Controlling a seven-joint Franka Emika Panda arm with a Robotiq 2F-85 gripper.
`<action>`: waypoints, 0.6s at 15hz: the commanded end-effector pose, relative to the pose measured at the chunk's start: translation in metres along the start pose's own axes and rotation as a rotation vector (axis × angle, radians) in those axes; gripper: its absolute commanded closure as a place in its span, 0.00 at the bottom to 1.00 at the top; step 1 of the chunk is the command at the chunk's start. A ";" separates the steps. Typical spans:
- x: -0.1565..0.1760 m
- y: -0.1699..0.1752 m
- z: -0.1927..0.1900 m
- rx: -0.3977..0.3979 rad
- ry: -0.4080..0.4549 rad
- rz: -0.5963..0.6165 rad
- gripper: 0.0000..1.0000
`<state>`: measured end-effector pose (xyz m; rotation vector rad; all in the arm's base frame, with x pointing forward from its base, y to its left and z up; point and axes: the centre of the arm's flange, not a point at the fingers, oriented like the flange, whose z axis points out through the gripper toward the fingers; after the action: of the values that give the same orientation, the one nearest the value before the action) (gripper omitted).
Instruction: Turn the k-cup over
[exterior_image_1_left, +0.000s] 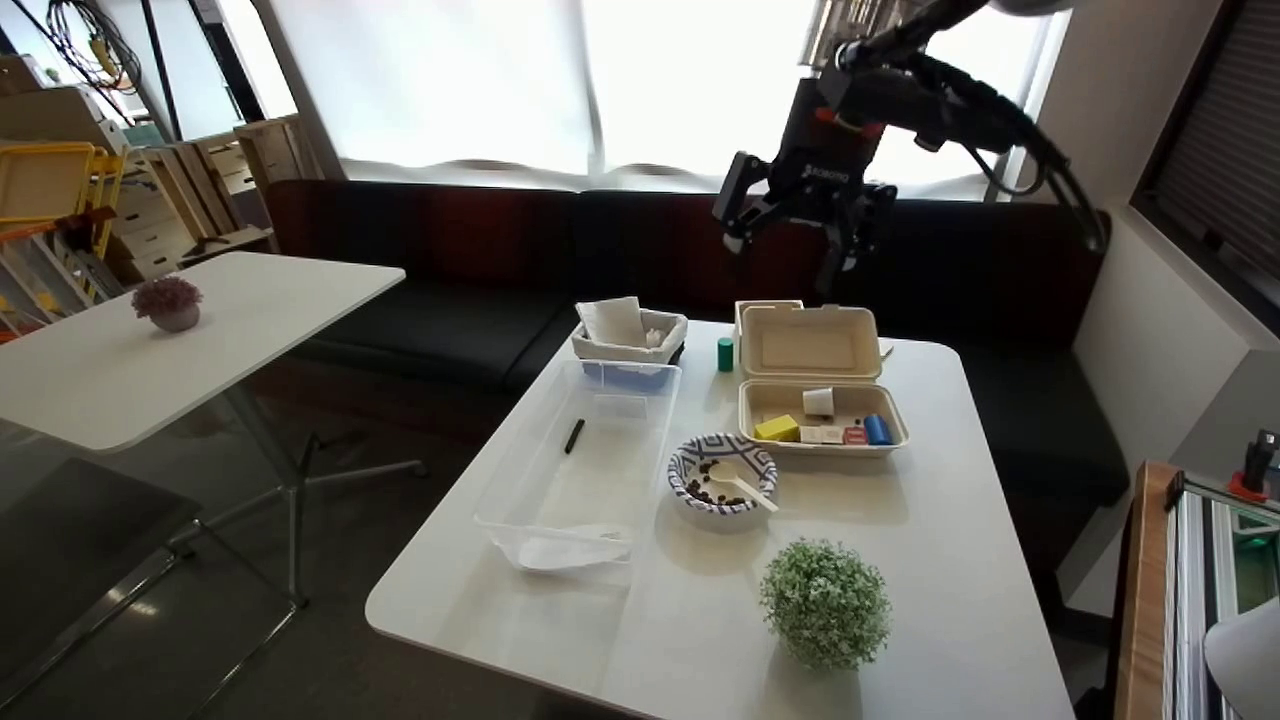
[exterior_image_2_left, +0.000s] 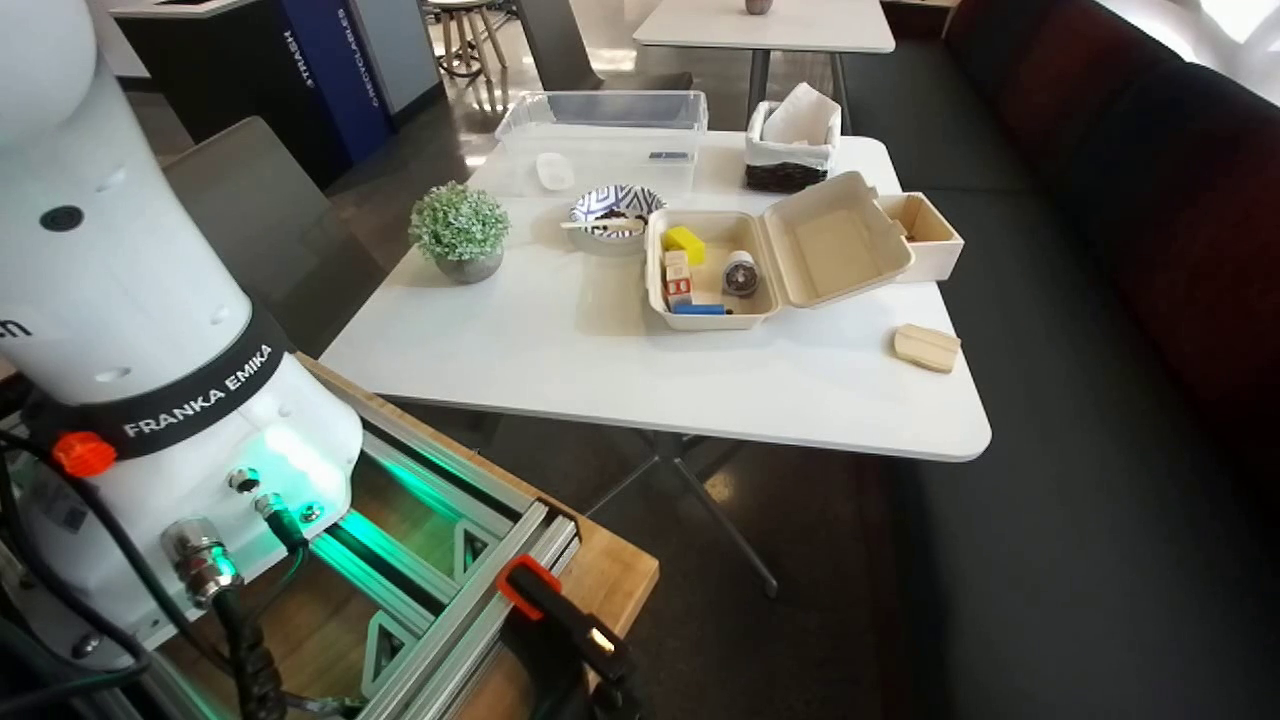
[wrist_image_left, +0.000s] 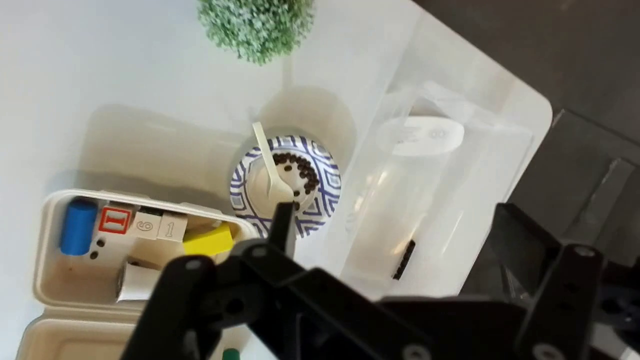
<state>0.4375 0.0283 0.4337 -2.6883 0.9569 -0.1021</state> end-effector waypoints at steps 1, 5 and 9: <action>0.015 0.040 0.044 0.070 0.083 0.131 0.00; 0.039 0.088 0.072 0.027 0.112 0.282 0.00; 0.044 0.104 0.071 0.004 0.090 0.309 0.00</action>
<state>0.4195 -0.0594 0.3346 -2.5146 1.3833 -0.1603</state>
